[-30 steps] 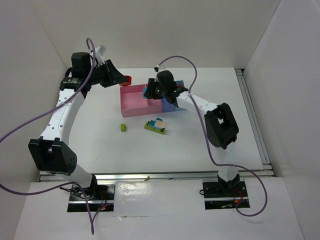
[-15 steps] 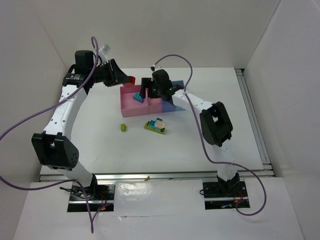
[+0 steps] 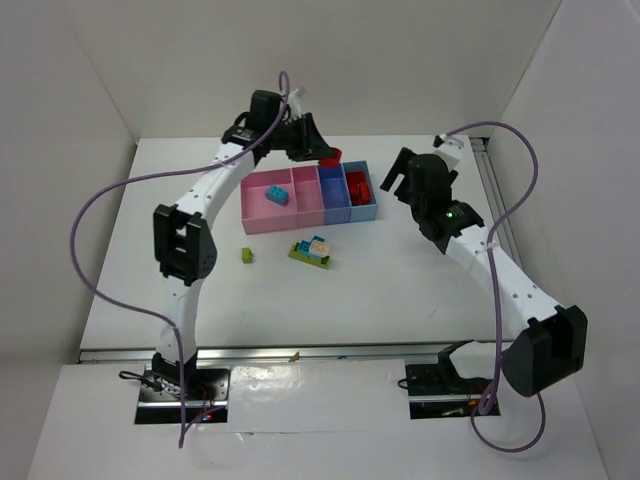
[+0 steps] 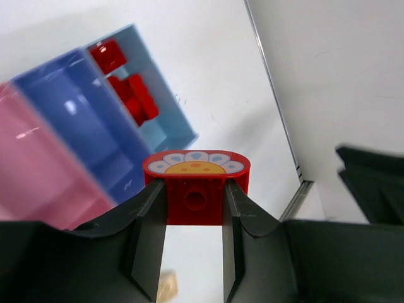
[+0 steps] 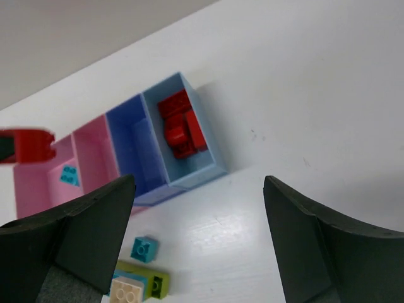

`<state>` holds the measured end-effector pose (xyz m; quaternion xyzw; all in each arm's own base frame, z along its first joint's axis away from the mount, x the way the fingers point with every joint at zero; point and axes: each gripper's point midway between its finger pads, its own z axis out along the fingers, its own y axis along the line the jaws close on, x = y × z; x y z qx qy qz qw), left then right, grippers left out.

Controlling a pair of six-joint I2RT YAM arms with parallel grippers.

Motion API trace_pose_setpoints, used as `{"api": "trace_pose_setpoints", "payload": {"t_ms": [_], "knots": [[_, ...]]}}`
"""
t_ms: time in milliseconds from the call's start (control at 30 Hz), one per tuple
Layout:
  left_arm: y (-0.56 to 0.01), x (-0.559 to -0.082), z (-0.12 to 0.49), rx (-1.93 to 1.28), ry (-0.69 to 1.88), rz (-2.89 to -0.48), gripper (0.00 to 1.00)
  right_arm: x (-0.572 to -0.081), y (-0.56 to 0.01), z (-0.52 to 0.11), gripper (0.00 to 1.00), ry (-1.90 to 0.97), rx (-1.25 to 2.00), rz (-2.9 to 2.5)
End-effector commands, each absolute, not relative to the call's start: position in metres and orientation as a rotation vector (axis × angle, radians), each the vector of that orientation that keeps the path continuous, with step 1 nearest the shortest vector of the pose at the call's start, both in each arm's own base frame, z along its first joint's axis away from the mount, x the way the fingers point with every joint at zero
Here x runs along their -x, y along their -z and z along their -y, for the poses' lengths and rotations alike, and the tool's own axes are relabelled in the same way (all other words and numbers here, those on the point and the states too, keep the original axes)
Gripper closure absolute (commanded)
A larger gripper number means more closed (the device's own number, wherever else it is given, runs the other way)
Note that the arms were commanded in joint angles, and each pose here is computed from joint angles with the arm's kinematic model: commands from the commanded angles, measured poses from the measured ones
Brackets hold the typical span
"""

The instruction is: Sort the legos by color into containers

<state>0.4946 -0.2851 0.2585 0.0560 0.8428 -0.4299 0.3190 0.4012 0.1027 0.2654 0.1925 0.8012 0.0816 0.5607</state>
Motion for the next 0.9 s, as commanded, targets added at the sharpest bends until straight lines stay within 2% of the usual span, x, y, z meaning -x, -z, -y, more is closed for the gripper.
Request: {"api": "trace_pose_setpoints", "payload": {"t_ms": [0,67,100,200,400,467,500,633,767,867], "knots": [[-0.249,-0.522,0.325,-0.126,1.191,-2.175,1.00,-0.373,-0.246,-0.072,0.11,-0.094,-0.588,-1.911],[-0.255,-0.533,0.345,-0.133,1.263,-2.121,1.00,-0.362,-0.245,-0.067,0.09,-0.077,-0.600,-1.925],[-0.233,-0.539,0.356,-0.118,1.282,-2.141,1.00,-0.358,-0.250,-0.063,0.09,-0.073,-0.618,-1.909],[-0.227,-0.550,0.374,-0.077,1.369,-2.082,1.00,-0.347,-0.247,-0.054,0.09,-0.035,-0.628,-1.933],[-0.186,-0.560,0.394,-0.009,1.418,-2.109,1.00,-0.340,-0.251,-0.043,0.09,-0.021,-0.660,-1.921],[-0.187,-0.562,0.395,-0.005,1.427,-2.097,0.85,-0.339,-0.247,-0.039,0.09,-0.001,-0.656,-1.929],[-0.182,-0.561,0.396,-0.007,1.434,-2.108,0.70,-0.339,-0.246,-0.041,0.09,-0.013,-0.650,-1.936],[-0.175,-0.557,0.398,-0.026,1.458,-2.122,0.30,-0.342,-0.244,-0.042,0.08,-0.022,-0.640,-1.946],[-0.188,-0.551,0.406,-0.078,1.506,-2.088,0.15,-0.343,-0.238,-0.044,0.08,-0.032,-0.635,-1.953],[-0.206,-0.540,0.411,-0.132,1.533,-2.065,0.14,-0.343,-0.238,-0.044,0.08,-0.032,-0.635,-1.953]]}}
